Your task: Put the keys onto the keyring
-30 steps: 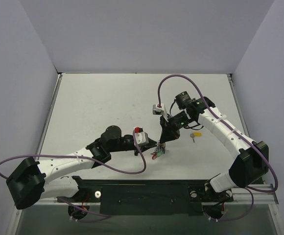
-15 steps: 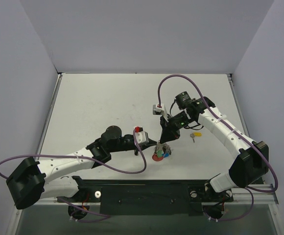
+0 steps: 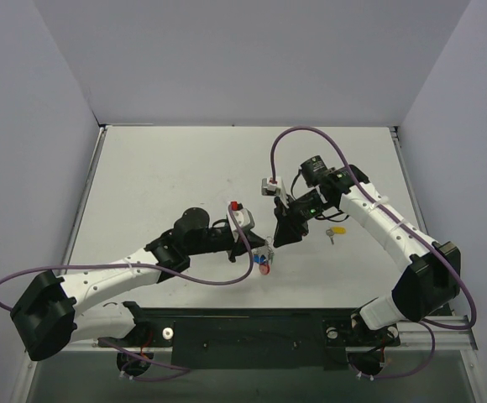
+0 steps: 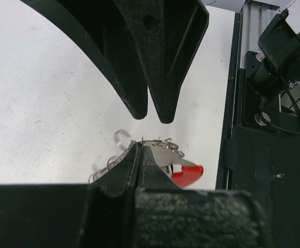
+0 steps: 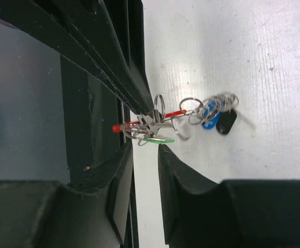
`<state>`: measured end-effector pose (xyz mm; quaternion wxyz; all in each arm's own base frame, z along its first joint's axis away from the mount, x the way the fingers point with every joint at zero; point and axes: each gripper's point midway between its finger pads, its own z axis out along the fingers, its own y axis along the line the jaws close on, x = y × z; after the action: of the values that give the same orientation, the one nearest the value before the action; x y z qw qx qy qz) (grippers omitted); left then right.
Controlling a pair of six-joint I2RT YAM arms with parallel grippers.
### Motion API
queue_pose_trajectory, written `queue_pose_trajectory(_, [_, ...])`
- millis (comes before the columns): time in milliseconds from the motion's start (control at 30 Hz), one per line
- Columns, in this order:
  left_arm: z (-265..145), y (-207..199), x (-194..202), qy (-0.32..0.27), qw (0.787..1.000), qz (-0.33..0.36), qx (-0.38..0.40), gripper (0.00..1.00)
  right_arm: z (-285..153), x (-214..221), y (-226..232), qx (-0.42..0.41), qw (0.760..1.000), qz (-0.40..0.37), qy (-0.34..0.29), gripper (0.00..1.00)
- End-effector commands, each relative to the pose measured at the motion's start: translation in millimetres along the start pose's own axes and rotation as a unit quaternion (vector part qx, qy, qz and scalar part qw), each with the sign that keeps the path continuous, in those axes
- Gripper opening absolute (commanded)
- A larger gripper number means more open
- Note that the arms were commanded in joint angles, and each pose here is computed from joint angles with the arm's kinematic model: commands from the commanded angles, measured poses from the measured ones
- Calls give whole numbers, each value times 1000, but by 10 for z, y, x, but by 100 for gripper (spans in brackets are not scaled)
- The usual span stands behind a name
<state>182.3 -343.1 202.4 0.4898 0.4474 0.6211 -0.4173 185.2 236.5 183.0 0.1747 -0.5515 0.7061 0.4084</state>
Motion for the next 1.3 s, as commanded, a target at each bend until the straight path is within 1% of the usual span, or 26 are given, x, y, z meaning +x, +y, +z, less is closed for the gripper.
queue_pose_trajectory(0, [-36, -4, -286, -33, 999, 0, 3, 0, -28, -105, 96, -16, 1000, -9, -10, 24])
queue_pose_trajectory(67, [-55, 0, -299, -34, 999, 0, 5, 0, -40, -119, 99, -15, 1000, -11, -12, 29])
queue_pose_trajectory(100, [-57, -18, -299, -33, 999, -1, 11, 0, -44, -116, 96, -15, 1000, -12, -13, 34])
queue_pose_trajectory(133, [-67, -18, -306, -34, 999, -2, 13, 0, -45, -127, 118, -19, 1000, -16, -17, 35])
queue_pose_trajectory(200, [-76, -46, -315, -34, 999, -5, 26, 0, -47, -103, 186, -37, 998, -53, -22, 40])
queue_pose_trajectory(233, [-83, -68, -317, -34, 999, -5, 37, 0, -50, -40, 254, -51, 997, -59, -18, 41])
queue_pose_trajectory(267, [-88, -59, -331, -35, 999, -8, 38, 0, -44, -38, 277, -62, 993, -98, -24, 42])
queue_pose_trajectory(300, [-85, -86, -326, -32, 998, -12, 49, 0, -50, 24, 358, -78, 992, -98, -20, 42])
queue_pose_trajectory(333, [-86, -73, -319, -30, 998, -17, 50, 0, -34, 45, 371, -90, 984, -149, -27, 42])
queue_pose_trajectory(367, [-88, -96, -328, -29, 998, -18, 59, 0, -49, 106, 461, -105, 982, -154, -23, 42])
queue_pose_trajectory(400, [-81, -96, -307, -25, 997, -22, 62, 0, -35, 125, 471, -114, 973, -198, -28, 42])
queue_pose_trajectory(433, [-78, -114, -316, -24, 997, -22, 68, 0, -39, 176, 541, -128, 971, -202, -22, 42])
queue_pose_trajectory(467, [-72, -103, -297, -21, 997, -25, 68, 0, -37, 184, 532, -132, 964, -231, -24, 42])
queue_pose_trajectory(667, [-5, -138, -310, -16, 995, -36, 89, 0, -20, 159, 549, -140, 961, -236, -28, 40])
queue_pose_trajectory(867, [60, -172, -332, -14, 993, -50, 106, 0, -68, 72, 508, -127, 969, -212, -26, 35])
queue_pose_trajectory(967, [73, -170, -334, -16, 993, -53, 106, 0, -74, 39, 415, -105, 976, -191, -19, 33])
queue_pose_trajectory(1000, [74, -171, -319, -16, 993, -54, 105, 0, -70, 2, 364, -94, 976, -195, -20, 33])
queue_pose_trajectory(1033, [71, -168, -328, -17, 993, -55, 105, 0, -77, -3, 354, -87, 980, -180, -15, 32])
queue_pose_trajectory(1067, [72, -167, -338, -20, 993, -54, 103, 0, -79, -61, 298, -74, 979, -187, -17, 31])
queue_pose_trajectory(1100, [71, -168, -327, -19, 993, -55, 103, 0, -93, -65, 282, -61, 984, -169, -9, 31])
queue_pose_trajectory(1133, [68, -164, -333, -21, 993, -55, 101, 0, -106, -153, 217, -44, 983, -178, -17, 31])
queue_pose_trajectory(1167, [63, -164, -339, -23, 993, -54, 101, 0, -123, -168, 197, -31, 987, -160, -15, 31])
queue_pose_trajectory(1267, [43, -143, -330, -28, 994, -53, 91, 0, -158, -251, 105, -7, 988, -154, -17, 31])
